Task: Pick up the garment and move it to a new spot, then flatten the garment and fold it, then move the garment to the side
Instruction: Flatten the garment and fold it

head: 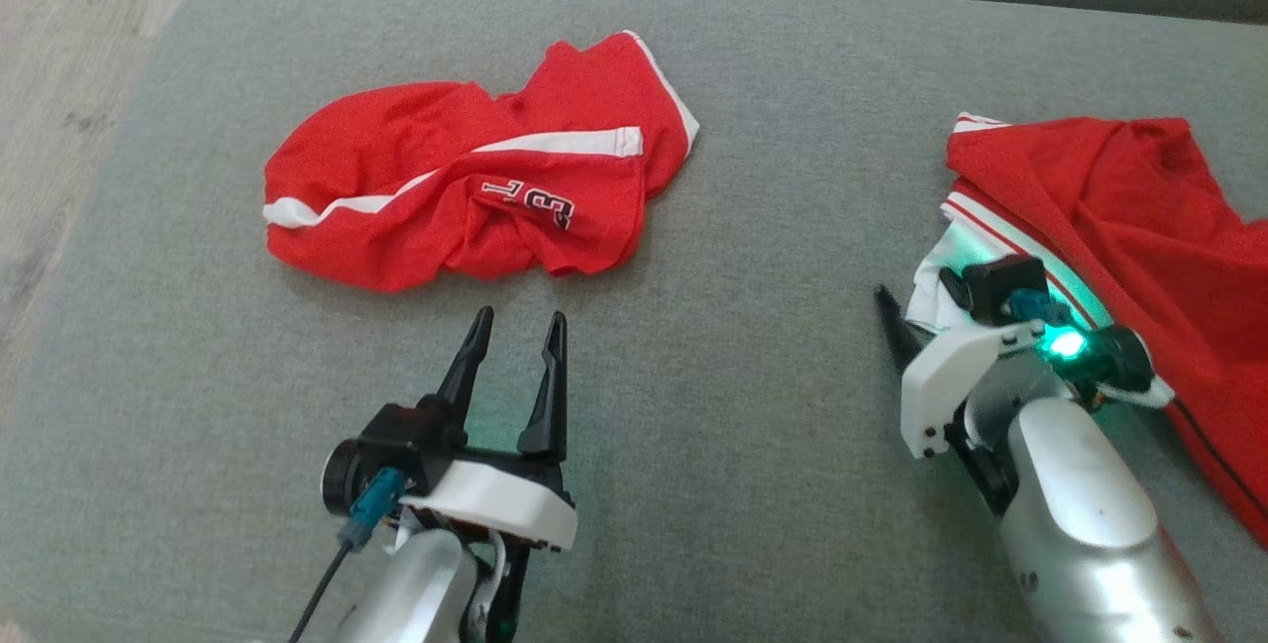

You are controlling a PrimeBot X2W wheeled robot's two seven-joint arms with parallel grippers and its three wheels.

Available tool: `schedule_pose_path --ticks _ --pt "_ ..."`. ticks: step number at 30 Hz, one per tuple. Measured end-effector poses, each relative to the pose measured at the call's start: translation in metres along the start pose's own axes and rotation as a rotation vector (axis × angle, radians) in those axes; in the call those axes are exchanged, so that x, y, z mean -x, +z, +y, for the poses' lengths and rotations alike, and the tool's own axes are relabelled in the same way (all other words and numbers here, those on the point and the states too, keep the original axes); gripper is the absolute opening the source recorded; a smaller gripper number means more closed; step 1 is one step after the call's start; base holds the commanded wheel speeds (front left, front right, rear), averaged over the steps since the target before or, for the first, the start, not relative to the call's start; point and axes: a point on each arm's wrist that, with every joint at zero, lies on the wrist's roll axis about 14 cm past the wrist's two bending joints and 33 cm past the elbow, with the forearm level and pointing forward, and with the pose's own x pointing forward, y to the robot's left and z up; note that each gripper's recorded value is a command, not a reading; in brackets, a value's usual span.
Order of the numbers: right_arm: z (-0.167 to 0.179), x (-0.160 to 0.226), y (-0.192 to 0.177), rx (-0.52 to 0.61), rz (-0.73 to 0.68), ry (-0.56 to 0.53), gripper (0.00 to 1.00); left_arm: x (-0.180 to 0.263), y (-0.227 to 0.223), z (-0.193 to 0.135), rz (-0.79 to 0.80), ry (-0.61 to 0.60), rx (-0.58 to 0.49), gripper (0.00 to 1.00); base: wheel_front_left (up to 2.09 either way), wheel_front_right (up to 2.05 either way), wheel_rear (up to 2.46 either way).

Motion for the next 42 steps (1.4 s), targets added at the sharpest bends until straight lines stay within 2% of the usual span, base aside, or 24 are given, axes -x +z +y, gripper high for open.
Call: schedule_pose_path --ticks 1,8,13,23,29,34,40,42 --pt "0.0 -0.003 0.001 0.003 0.011 0.003 0.0 0.0 0.0 0.001 0.0 0.004 -0.001 1.0 0.0 0.0 0.0" --pt "0.012 -0.002 0.009 -0.004 -0.01 0.041 0.0 0.001 0.009 0.002 -0.024 0.006 -0.007 1.0 0.0 0.0 0.0" --pt "0.041 0.016 0.013 -0.018 -0.083 0.119 0.0 0.005 0.017 -0.005 -0.05 -0.011 -0.011 1.0 0.0 0.0 0.0" --pt "0.087 0.058 0.094 -0.007 -0.381 0.262 0.0 0.016 0.017 -0.015 -0.057 -0.039 -0.01 1.0 0.0 0.0 0.0" --pt "0.092 0.076 0.111 0.042 -0.462 0.297 0.0 0.018 0.023 -0.015 -0.076 -0.04 -0.011 1.0 0.0 0.0 0.0" --pt "0.119 0.095 0.122 0.116 -0.513 0.389 0.0 0.02 0.027 -0.015 -0.09 -0.041 -0.011 1.0 0.0 0.0 0.0" --pt "0.118 0.119 0.177 0.177 -0.641 0.418 0.0 0.03 0.028 -0.015 -0.101 -0.037 -0.007 1.0 0.0 0.0 0.0" --pt "0.122 0.125 0.185 0.193 -0.654 0.431 0.0 0.032 0.029 -0.014 -0.107 -0.034 -0.006 1.0 0.0 0.0 0.0"
